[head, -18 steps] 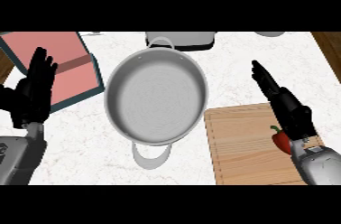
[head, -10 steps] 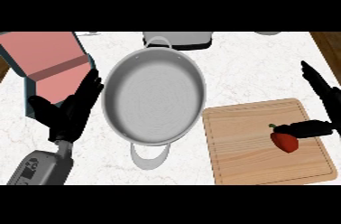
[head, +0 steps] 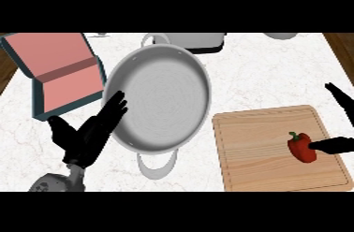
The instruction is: Pick the bell pepper from the cutting board and place it in the pot
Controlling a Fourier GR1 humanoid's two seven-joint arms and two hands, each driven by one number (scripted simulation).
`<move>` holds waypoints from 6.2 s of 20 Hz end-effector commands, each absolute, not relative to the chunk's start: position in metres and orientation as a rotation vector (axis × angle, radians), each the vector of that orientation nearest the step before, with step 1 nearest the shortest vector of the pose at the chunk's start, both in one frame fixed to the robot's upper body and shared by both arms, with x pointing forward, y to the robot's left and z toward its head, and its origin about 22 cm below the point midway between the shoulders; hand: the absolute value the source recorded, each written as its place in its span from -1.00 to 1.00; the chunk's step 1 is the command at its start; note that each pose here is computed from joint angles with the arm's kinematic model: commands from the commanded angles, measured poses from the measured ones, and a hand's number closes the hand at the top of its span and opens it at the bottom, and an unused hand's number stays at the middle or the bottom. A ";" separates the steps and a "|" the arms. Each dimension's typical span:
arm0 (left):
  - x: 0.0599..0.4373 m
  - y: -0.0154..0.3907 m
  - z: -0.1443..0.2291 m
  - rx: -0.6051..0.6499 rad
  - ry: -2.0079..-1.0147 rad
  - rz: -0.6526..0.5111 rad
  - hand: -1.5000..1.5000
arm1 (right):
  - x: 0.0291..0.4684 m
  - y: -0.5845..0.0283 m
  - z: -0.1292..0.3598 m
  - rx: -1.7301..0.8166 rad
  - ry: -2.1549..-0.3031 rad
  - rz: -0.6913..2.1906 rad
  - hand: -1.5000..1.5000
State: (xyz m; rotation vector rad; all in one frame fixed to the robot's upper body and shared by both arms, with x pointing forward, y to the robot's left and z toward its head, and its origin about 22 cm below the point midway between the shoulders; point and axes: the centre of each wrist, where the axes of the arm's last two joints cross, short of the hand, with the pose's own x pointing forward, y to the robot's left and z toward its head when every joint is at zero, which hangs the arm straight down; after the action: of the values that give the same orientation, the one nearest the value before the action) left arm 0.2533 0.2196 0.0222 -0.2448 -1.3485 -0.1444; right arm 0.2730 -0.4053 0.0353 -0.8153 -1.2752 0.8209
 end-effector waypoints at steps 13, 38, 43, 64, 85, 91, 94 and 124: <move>0.224 0.229 0.030 -0.277 -1.320 -0.145 0.00 | 0.253 -0.330 0.180 -0.752 -0.955 0.951 -1.00; 0.245 0.224 0.017 -0.271 -1.331 -0.153 0.00 | 0.244 -0.294 0.100 -0.851 -0.781 0.959 -1.00; 0.244 0.226 0.031 -0.269 -1.336 -0.145 0.00 | 0.240 -0.301 0.077 -0.825 -0.769 0.963 -1.00; 0.238 0.219 0.027 -0.270 -1.313 -0.161 0.00 | 0.274 -0.309 0.035 -0.823 -0.689 0.980 -1.00; 0.241 0.227 0.014 -0.259 -1.331 -0.151 0.00 | 0.264 -0.299 -0.002 -0.744 -0.882 1.052 1.00; 0.243 0.216 0.029 -0.286 -1.319 -0.170 0.00 | 0.298 -0.242 0.029 -0.582 -1.085 1.473 1.00; 0.239 0.228 0.011 -0.254 -1.323 -0.171 0.00 | 0.304 -0.226 0.043 -0.546 -1.183 1.598 1.00; 0.248 0.223 0.031 -0.275 -1.327 -0.154 0.00 | 0.294 -0.141 0.294 -0.452 -1.923 1.143 1.00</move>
State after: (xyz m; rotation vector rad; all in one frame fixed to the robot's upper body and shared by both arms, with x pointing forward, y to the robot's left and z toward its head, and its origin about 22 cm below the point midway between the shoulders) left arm 0.2435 0.2218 0.0275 -0.2767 -1.3469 -0.1549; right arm 0.2939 -0.1722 0.2687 -0.4953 -1.9086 1.1488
